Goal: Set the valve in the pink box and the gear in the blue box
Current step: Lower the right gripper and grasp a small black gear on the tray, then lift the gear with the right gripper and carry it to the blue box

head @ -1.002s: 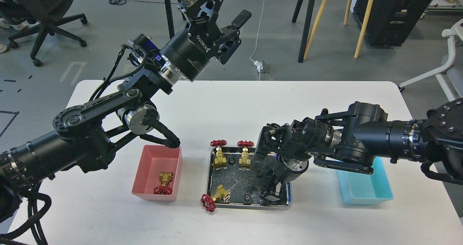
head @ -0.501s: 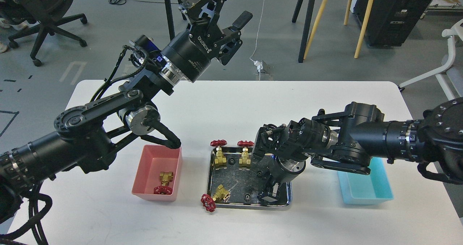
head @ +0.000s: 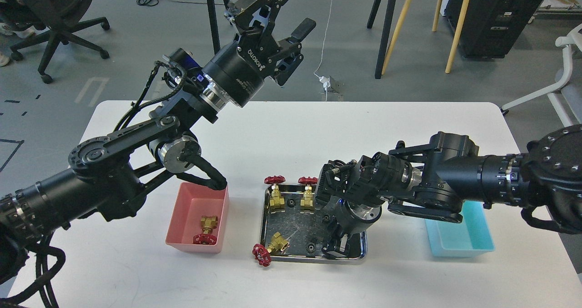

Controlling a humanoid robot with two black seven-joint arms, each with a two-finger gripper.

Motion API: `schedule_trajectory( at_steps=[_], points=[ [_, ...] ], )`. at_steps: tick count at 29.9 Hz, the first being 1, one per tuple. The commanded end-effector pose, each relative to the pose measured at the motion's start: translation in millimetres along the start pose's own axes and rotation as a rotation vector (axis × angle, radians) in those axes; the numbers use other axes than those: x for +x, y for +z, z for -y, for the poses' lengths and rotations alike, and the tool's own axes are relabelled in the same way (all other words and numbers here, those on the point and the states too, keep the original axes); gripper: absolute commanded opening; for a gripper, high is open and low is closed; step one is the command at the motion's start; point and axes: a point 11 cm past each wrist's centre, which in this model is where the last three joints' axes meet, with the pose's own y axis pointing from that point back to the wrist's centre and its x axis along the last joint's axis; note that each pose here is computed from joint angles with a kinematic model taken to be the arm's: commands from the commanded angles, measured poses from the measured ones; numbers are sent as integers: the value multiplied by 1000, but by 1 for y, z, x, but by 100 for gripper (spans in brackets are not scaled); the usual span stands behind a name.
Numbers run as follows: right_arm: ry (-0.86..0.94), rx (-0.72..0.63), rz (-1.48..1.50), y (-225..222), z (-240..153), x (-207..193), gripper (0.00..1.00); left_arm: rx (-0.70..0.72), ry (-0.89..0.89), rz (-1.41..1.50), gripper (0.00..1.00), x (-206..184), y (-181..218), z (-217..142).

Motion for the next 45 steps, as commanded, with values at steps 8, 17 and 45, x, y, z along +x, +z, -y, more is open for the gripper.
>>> schedule_trajectory(
  at_steps=[8, 17, 45],
  points=[
    [-1, -12, 1, 1, 3, 1, 42, 4, 4, -3, 70, 0, -2, -2],
    [-1, -20, 7, 4, 3, 1, 28, 5, 5, -4, 70, 1, -3, -2],
    [171, -321, 310, 104, -168, -101, 10, 4, -13, -34, 70, -10, -8, -2]
  ],
)
